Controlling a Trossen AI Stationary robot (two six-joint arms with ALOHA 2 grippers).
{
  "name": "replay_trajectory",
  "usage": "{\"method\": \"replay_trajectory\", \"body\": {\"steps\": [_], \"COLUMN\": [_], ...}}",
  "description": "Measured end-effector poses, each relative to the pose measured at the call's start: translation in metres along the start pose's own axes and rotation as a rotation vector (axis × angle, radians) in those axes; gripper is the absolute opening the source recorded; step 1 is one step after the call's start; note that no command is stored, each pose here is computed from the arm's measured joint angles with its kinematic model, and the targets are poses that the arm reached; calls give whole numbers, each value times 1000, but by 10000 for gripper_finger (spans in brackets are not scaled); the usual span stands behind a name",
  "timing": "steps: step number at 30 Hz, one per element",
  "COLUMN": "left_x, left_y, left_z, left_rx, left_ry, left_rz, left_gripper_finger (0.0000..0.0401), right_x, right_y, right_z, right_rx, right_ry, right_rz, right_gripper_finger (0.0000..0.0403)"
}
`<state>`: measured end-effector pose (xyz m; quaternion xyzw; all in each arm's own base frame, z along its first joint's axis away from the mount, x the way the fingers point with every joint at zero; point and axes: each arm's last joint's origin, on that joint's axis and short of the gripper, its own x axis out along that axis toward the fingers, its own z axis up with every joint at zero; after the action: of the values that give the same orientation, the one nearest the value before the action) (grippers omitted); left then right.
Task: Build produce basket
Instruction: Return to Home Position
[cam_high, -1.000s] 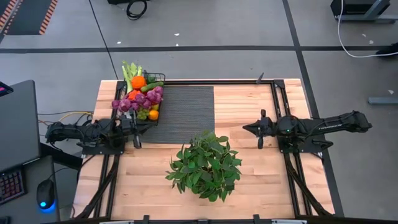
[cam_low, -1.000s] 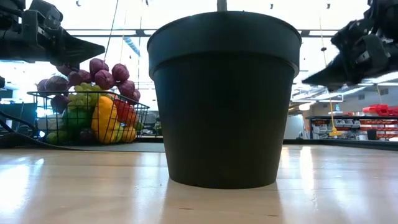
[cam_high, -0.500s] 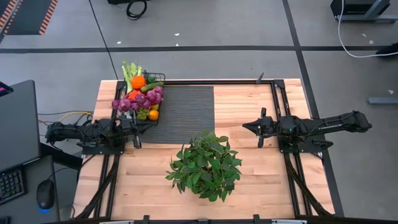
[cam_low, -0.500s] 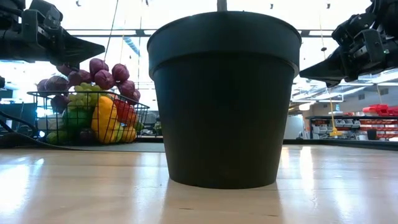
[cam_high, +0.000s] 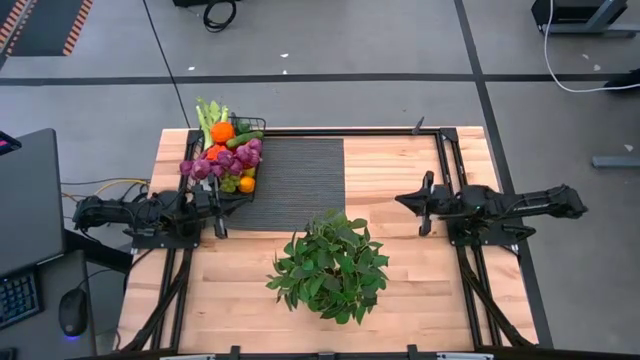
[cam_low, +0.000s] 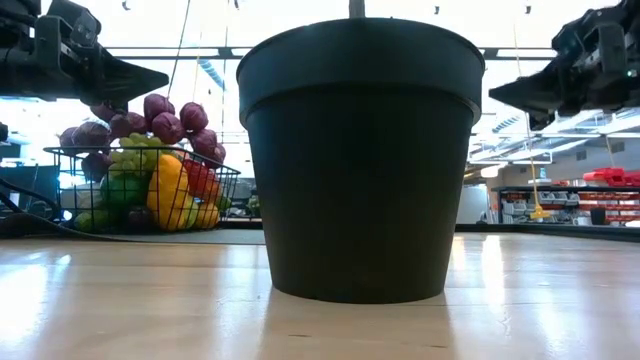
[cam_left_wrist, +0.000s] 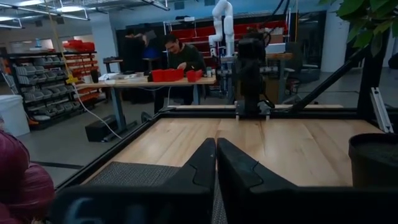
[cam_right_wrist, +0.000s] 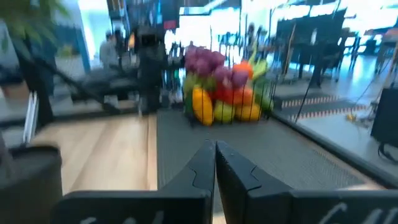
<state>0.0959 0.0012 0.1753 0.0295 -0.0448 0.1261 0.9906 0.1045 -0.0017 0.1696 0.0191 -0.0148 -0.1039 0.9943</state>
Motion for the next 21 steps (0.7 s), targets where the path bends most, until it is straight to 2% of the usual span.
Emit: {"method": "replay_trajectory", "body": {"steps": [7, 10, 16, 21], "left_x": [0, 0, 0, 0], "left_y": [0, 0, 0, 0], "left_z": [0, 0, 0, 0], "left_rx": [0, 0, 0, 0], "left_ry": [0, 1, 0, 0], "left_rz": [0, 0, 0, 0], "left_gripper_finger": [19, 25, 28, 19], "right_x": [-1, -3, -5, -5], "right_y": [-4, -7, -4, -4], "right_z": [3, -2, -2, 0], "right_rx": [8, -4, -7, -4], "right_ry": [-38, 9, 10, -11], "right_rz": [-38, -58, 63, 64], "right_gripper_finger": [22, 22, 23, 23]}}
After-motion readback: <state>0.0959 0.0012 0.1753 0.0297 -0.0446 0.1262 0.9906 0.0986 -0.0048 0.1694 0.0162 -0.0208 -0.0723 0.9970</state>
